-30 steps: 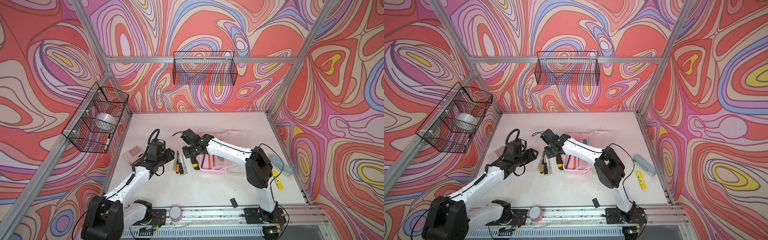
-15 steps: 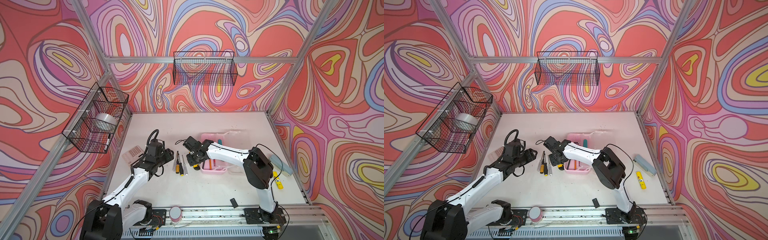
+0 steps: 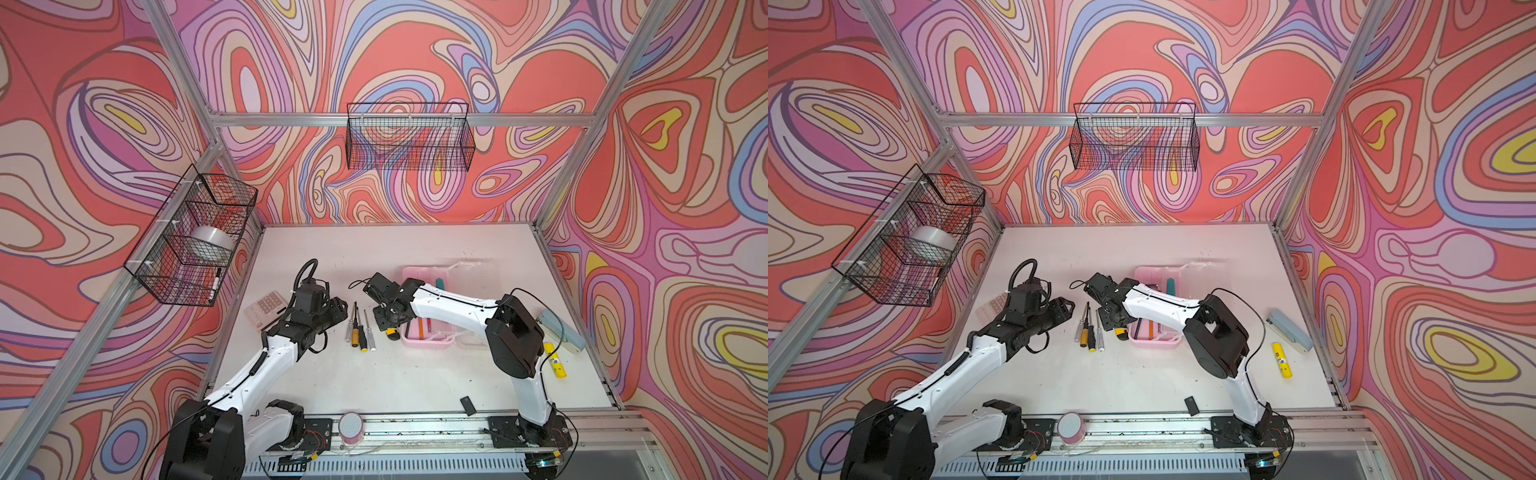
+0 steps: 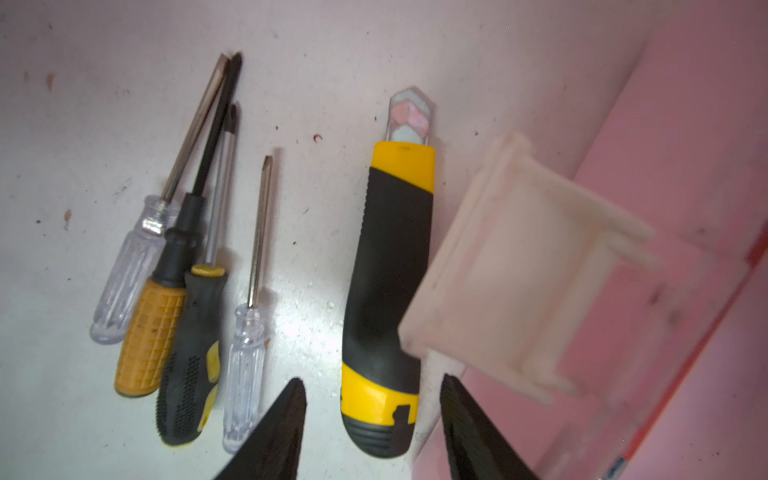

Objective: Pack the tool kit
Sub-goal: 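Lower the right gripper around the yellow-and-black knife and close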

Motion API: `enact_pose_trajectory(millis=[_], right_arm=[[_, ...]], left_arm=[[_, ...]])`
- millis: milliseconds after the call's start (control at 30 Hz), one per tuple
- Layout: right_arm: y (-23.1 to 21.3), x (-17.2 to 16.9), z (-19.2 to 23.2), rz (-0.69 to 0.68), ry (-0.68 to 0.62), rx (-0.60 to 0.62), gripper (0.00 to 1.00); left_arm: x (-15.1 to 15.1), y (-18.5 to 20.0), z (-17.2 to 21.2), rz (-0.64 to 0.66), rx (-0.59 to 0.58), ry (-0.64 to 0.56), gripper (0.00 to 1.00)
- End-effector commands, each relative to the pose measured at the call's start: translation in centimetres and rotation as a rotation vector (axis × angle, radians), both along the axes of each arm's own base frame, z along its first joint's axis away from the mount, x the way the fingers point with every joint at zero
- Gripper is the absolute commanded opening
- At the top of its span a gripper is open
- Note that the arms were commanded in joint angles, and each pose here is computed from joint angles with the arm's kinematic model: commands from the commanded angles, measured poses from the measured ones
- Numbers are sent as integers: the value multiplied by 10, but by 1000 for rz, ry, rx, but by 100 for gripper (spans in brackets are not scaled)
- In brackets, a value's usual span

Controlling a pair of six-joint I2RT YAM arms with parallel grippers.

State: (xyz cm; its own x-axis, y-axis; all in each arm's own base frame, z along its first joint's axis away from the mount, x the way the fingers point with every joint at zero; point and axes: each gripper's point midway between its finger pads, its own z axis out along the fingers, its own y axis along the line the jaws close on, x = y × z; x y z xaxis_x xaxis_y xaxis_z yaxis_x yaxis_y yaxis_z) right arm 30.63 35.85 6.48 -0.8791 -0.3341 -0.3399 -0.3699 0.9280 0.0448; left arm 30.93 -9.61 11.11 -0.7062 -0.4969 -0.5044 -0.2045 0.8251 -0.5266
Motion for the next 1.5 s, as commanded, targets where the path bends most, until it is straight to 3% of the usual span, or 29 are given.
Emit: enact_pose_trajectory(millis=[0, 933, 1467], right_arm=[[-26, -5, -20, -30, 18, -139, 55], [-1, 9, -54, -84, 29, -128, 57], [3, 7, -65, -81, 49, -120, 51]], left_arm=[[-6, 4, -9, 10, 6, 19, 56], [-10, 5, -19, -11, 28, 21, 56], [-12, 8, -18, -12, 44, 15, 56]])
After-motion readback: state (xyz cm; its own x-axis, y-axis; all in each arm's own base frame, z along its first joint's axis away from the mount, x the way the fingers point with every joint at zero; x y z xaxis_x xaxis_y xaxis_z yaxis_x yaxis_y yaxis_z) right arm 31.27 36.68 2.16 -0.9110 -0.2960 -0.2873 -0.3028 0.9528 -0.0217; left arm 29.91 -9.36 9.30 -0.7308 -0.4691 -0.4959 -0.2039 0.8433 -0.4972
